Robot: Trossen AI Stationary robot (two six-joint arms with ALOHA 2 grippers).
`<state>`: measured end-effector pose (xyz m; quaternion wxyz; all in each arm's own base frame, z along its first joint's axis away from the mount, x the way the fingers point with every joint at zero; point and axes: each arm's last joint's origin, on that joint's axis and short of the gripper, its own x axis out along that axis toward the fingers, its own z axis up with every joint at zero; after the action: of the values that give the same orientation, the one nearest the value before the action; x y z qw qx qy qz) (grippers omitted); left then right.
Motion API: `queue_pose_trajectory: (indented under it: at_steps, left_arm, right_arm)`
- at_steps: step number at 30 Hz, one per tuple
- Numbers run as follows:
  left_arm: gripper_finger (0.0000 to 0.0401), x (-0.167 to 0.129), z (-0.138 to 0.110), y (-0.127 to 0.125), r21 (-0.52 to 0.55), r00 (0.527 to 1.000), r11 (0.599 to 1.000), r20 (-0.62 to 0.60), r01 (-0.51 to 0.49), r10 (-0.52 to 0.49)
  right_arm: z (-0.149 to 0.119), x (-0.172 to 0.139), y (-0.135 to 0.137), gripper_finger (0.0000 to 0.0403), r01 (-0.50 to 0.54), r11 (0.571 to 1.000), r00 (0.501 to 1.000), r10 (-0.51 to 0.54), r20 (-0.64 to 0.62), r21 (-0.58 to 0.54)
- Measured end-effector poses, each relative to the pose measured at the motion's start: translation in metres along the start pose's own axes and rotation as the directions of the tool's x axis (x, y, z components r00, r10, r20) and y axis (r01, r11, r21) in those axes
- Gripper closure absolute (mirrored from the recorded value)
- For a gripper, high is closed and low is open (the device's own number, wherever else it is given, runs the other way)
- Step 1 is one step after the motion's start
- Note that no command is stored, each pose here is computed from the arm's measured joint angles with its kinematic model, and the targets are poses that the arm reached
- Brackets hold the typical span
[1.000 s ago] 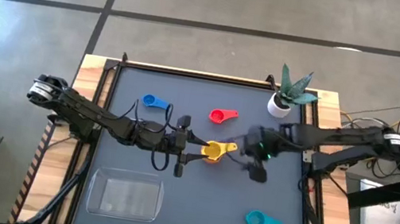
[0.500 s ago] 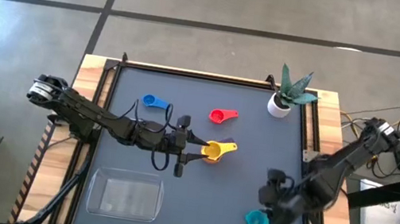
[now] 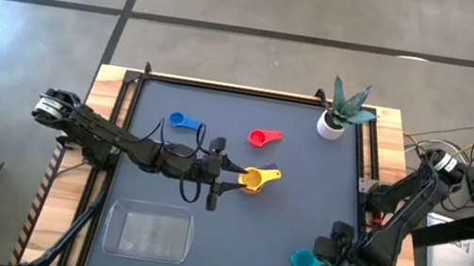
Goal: Nest measuring cups in basket
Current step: Stack the light blue measuring cup on top of the yellow measuring cup
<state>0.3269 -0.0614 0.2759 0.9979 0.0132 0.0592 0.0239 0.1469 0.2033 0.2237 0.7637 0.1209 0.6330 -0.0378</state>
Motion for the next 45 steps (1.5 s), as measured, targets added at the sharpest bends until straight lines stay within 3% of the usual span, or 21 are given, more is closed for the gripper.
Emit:
queue_pose_trajectory:
  at_steps: [12,23,28,38,45]
  left_arm:
    - [0.0256,0.000,-0.003,0.000,-0.006,1.000,1.000,-0.024,0.002,-0.002]
    - [0.0256,0.000,-0.003,0.000,-0.008,0.999,1.000,-0.032,0.002,-0.003]
    - [0.0256,0.000,-0.004,0.000,-0.014,0.999,1.000,-0.036,0.002,-0.002]
    - [0.0256,0.000,-0.004,0.000,-0.023,0.999,1.000,-0.037,0.002,-0.002]
    - [0.0256,0.000,-0.004,0.000,-0.023,0.999,1.000,-0.041,0.001,-0.002]
  right_arm:
    - [-0.003,0.041,0.017,0.0039,0.117,0.992,0.991,-0.120,-0.067,-0.044]
    - [-0.006,0.069,0.028,0.0037,0.168,0.979,0.978,-0.181,-0.103,-0.116]
    - [-0.008,0.075,0.028,0.0083,0.181,0.976,0.975,-0.195,-0.111,-0.123]
    - [-0.006,0.060,0.025,0.0261,0.155,0.976,0.985,-0.165,-0.053,-0.154]
    - [0.005,0.053,0.018,0.0272,0.204,0.951,0.979,-0.197,0.051,-0.232]
